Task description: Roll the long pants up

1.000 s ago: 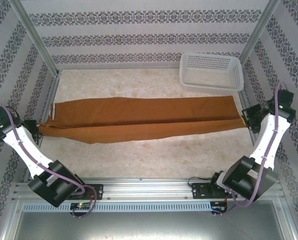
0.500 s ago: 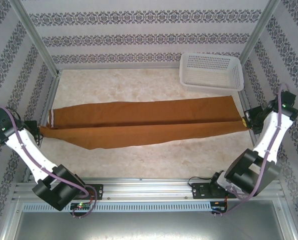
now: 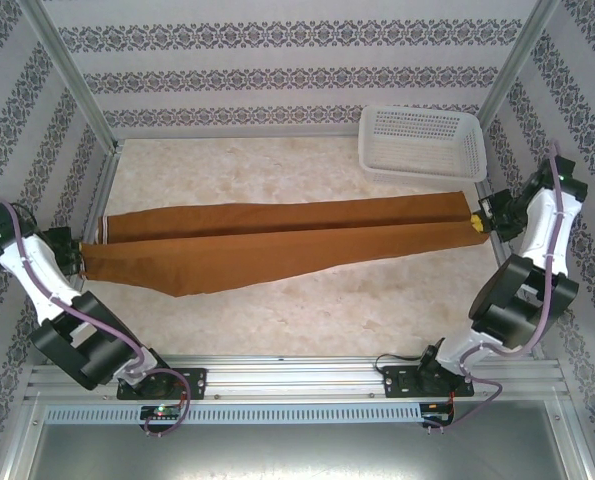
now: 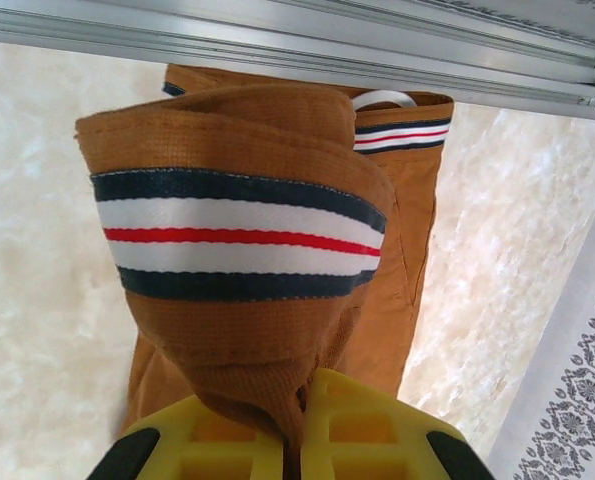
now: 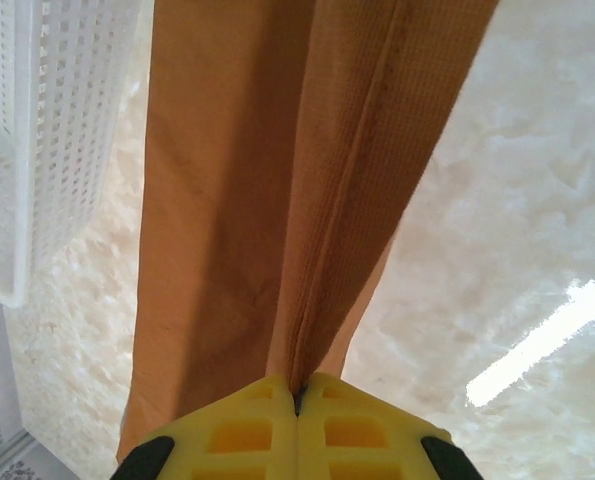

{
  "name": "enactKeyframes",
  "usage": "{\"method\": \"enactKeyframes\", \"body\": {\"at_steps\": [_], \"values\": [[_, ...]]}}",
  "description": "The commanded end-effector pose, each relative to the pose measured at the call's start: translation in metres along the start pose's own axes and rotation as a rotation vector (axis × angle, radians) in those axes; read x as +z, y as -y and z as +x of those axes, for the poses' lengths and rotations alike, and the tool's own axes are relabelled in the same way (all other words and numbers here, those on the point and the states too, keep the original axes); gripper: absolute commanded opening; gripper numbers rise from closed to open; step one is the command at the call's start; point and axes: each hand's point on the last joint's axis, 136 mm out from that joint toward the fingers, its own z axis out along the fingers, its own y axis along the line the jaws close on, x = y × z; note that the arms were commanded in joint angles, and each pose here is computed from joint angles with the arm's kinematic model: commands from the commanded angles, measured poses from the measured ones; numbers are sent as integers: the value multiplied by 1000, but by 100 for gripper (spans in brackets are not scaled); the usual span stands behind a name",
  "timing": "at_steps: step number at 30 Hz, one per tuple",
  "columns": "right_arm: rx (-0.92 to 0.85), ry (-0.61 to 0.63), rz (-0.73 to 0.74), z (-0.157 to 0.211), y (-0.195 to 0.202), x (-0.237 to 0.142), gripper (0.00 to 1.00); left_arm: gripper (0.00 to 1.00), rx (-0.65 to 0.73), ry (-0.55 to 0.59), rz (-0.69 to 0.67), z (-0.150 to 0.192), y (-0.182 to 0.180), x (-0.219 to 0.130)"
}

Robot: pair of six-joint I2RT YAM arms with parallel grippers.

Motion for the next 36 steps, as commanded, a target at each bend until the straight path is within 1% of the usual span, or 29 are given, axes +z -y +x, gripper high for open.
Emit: {"method": "enactKeyframes", "body": {"at_steps": [1, 10, 11, 14, 15, 16, 17, 18, 19, 20, 21, 23, 25, 27, 28, 29, 30, 31, 33, 36], "values": [[-68, 321, 49, -86, -9, -16, 0, 0, 43, 306, 191, -80, 62, -20], [-138, 277, 123, -107, -35, 16, 0, 0, 92, 256, 233, -89, 94, 21], [-143, 272, 128, -109, -38, 21, 0, 0, 118, 234, 238, -81, 103, 29], [-155, 260, 148, -115, -44, 34, 0, 0, 146, 203, 234, -77, 116, 49], [-162, 256, 157, -117, -46, 39, 0, 4, 156, 196, 235, -76, 120, 55], [-177, 257, 162, -119, -50, 44, 20, 31, 170, 189, 236, -75, 126, 61], [-191, 257, 167, -121, -53, 49, 49, 63, 185, 190, 238, -75, 131, 66], [-208, 254, 168, -123, -57, 54, 67, 85, 202, 194, 238, -75, 135, 70], [-221, 247, 175, -124, -61, 58, 83, 100, 217, 197, 247, -75, 142, 73], [-228, 245, 188, -126, -63, 60, 94, 100, 226, 197, 256, -74, 148, 76], [-233, 248, 190, -128, -66, 58, 98, 100, 232, 193, 266, -74, 154, 77], [-261, 273, 189, -132, -74, 52, 98, 100, 245, 187, 282, -72, 166, 77], [-286, 299, 176, -132, -82, 43, 95, 100, 260, 182, 288, -68, 174, 72], [-309, 305, 150, -126, -89, 34, 90, 98, 280, 182, 302, -63, 179, 65], [-325, 302, 137, -121, -92, 31, 81, 80, 288, 181, 309, -60, 181, 61], [-344, 295, 117, -114, -96, 28, 54, 38, 295, 175, 313, -55, 182, 57], [-360, 287, 102, -107, -99, 27, 12, 5, 301, 166, 310, -50, 180, 55], [-378, 282, 90, -98, -100, 26, 0, 0, 315, 155, 312, -42, 179, 51], [-416, 259, 63, -80, -104, 31, 0, 0, 354, 129, 317, -22, 176, 46], [-471, 188, 49, -45, -105, 52, 0, 0, 419, 98, 314, 19, 164, 49]]}}
